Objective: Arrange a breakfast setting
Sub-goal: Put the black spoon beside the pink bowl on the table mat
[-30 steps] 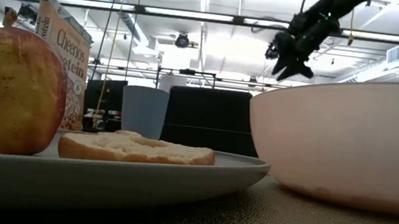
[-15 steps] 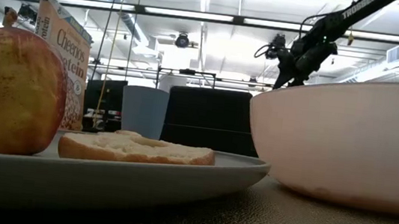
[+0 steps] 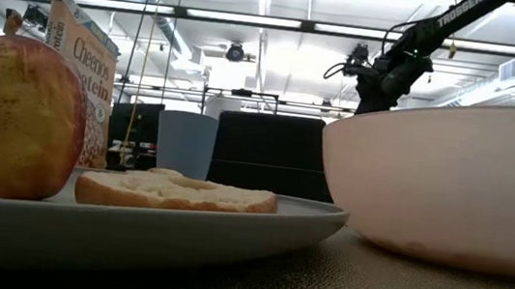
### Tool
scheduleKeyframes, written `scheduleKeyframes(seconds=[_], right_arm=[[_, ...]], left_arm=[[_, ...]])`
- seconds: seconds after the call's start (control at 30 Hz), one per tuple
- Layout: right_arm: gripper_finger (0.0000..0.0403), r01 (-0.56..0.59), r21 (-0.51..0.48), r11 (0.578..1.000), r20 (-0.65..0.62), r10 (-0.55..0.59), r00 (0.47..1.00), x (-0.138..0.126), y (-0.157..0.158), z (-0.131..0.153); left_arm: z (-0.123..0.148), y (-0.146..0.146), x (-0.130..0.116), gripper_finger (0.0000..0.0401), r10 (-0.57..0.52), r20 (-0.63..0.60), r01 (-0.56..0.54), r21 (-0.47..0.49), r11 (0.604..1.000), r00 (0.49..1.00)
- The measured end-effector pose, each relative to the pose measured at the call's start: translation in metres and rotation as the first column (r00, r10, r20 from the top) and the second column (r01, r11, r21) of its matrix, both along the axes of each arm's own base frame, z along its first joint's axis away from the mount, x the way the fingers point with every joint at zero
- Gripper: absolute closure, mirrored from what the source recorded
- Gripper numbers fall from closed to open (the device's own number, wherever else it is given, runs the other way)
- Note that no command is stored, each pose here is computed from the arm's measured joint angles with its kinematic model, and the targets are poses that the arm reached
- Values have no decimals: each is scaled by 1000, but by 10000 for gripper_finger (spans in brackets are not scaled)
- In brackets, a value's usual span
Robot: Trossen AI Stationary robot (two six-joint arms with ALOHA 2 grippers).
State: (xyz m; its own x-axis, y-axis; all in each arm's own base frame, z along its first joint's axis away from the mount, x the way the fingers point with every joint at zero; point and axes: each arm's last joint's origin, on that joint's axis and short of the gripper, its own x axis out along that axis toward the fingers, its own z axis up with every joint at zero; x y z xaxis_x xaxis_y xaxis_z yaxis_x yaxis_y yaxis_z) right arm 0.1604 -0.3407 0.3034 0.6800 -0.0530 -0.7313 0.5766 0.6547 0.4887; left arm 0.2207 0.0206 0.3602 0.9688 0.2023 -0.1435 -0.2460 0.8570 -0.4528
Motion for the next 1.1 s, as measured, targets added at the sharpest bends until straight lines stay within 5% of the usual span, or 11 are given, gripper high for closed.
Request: scheduleKeyframes(seconds=[0.47, 1.1], right_arm=[[355, -76, -3, 997, -38, 76, 996, 11, 10, -1], [371, -101, -122, 987, -120, 87, 989, 19, 36, 26]], left_arm=[[-1, 0, 0, 253, -1, -10, 1, 7, 1000, 1000], [-1, -3, 0, 253, -83, -3, 83, -34, 996, 997]])
